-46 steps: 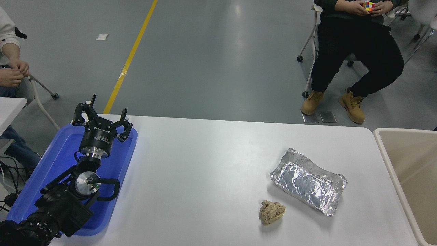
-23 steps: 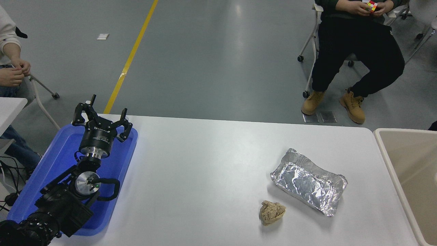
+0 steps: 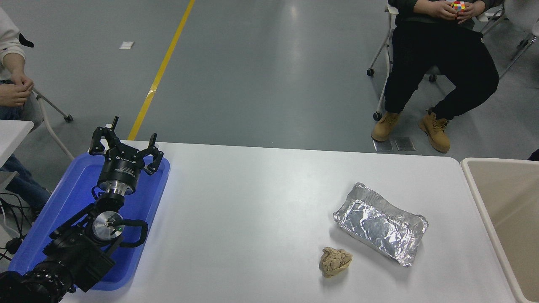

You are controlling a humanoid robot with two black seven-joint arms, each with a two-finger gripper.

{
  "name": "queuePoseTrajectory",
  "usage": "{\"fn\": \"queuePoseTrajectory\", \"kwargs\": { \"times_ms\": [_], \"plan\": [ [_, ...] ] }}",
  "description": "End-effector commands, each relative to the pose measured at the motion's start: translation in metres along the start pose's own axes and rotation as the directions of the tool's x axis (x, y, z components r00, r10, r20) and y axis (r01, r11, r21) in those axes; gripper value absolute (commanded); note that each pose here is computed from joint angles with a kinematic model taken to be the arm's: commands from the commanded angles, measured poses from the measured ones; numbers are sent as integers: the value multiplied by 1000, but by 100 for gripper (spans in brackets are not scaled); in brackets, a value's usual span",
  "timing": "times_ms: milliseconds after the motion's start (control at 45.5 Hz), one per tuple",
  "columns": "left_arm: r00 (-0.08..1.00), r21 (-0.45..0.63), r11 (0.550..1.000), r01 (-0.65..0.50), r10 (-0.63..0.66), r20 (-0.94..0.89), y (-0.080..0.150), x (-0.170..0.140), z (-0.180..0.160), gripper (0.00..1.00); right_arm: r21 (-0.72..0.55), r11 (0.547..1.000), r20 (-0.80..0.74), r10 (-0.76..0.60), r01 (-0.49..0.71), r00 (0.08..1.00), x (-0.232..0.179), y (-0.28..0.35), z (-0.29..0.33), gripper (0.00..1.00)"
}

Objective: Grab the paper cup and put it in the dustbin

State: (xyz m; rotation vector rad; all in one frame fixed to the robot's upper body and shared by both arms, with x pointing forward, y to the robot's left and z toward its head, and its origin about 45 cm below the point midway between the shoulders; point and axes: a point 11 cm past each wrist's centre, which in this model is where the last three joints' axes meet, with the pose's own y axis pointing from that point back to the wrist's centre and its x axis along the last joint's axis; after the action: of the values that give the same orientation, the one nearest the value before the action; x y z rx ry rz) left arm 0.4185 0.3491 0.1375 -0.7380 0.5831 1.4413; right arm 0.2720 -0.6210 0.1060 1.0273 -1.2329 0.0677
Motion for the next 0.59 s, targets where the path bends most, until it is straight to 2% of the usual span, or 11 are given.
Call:
{"fn": "queuePoseTrajectory", "kwargs": {
  "times_ms": [0, 132, 462, 571],
  "plan": [
    [1000, 0, 1000, 0, 0, 0, 0, 0, 0, 100, 49, 999, -2, 19, -19, 1000, 23, 0, -28, 100],
    [1000, 0, 1000, 1, -1, -1, 0, 0, 0, 100, 97, 992, -25, 83, -80, 996, 70, 6, -59, 100],
    [1000, -1, 1000, -1, 1, -1, 0, 0, 0, 100, 282, 951, -138, 172, -128, 975, 163, 51, -177, 100],
    [1000, 0, 1000, 0, 0, 0, 0, 0, 0, 100, 358, 929, -204, 173, -91, 964, 168, 73, -231, 100]
  ]
}}
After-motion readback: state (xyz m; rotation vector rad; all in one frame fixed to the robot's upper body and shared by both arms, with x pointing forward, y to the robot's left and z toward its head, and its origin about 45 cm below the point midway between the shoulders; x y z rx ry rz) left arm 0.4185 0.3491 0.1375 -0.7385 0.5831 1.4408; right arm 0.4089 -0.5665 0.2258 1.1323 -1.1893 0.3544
